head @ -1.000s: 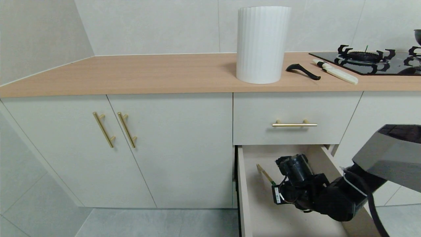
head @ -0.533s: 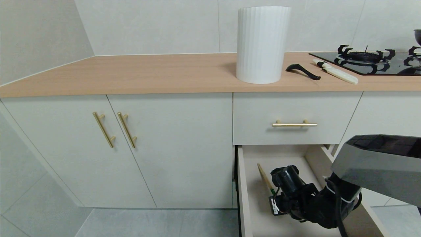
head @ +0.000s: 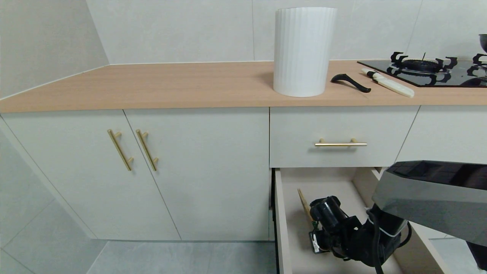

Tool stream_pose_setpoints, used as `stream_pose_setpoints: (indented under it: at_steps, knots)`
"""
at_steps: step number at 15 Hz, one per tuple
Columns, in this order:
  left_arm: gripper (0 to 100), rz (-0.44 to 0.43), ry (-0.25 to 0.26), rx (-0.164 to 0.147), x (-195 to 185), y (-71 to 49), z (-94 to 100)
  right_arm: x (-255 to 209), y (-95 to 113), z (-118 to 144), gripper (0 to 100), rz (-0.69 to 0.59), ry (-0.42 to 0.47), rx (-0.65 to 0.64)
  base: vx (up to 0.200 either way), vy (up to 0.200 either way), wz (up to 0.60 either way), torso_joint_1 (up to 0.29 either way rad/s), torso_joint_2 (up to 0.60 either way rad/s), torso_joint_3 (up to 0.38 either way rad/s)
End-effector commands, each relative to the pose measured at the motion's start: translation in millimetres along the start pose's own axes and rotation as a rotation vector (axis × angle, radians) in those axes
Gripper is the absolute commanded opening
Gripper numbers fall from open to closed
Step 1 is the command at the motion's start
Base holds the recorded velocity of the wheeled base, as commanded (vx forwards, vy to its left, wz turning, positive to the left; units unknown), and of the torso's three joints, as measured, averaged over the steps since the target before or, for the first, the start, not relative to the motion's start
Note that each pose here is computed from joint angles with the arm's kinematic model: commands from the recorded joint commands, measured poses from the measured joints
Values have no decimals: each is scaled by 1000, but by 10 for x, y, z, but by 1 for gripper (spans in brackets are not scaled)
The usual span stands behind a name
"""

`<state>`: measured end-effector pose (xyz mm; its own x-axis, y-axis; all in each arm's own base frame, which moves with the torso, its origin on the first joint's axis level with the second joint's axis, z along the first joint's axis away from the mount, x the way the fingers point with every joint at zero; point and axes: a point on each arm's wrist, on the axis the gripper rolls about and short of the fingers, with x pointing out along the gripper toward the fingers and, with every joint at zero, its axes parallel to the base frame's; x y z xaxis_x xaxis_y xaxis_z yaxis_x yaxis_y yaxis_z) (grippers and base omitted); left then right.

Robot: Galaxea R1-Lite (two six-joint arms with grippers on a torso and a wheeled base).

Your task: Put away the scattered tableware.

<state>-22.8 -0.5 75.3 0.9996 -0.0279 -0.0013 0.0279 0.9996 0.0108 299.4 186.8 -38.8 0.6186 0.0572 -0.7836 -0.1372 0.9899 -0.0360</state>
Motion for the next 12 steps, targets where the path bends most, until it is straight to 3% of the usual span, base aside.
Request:
stream_pose_setpoints:
  at_steps: [1, 2, 9, 12]
  knots:
    - [100, 0, 0, 0, 0, 0, 0, 2, 2, -4, 0, 0, 1, -1, 0, 0, 0, 0, 0, 0]
    - [100, 0, 0, 0, 0, 0, 0, 2, 2, -4, 100, 0, 1, -1, 0, 0, 0, 0, 0, 0]
    - [100, 0, 0, 0, 0, 0, 0, -36, -6, 26, 100, 3, -8, 2, 0, 0, 0, 0, 0, 0]
    - [100, 0, 0, 0, 0, 0, 0, -360, -97, 277, 100, 6, -96, 37, 0, 0, 0, 0, 0, 0]
